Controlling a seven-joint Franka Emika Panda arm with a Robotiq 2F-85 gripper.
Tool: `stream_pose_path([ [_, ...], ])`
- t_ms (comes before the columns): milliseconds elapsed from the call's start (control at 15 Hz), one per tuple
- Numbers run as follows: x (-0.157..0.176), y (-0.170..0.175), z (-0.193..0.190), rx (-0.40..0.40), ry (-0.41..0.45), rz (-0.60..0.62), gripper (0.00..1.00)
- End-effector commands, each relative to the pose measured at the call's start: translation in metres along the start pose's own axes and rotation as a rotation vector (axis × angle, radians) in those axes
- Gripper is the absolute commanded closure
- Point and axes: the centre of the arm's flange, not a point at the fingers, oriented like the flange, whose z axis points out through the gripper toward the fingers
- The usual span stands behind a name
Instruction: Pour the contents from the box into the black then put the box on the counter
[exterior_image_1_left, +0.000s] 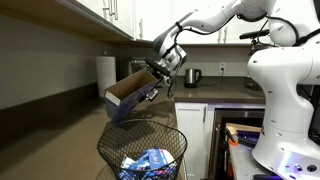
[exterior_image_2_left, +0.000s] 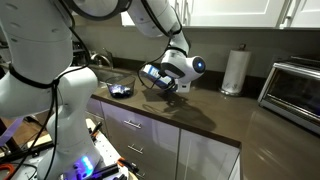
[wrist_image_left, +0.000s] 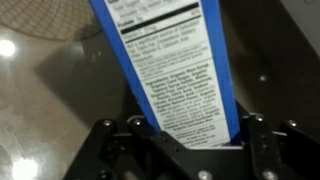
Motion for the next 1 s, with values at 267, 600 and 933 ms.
stream_pose_path([
  [267, 0.026, -0.012, 0.014, 0.021, -0.048, 0.059, 0.73],
  [600, 0.038, -0.011, 0.016, 0.036, -0.075, 0.104, 0.63],
  [933, 0.047, -0.011, 0.018, 0.048, -0.091, 0.136, 0.24],
])
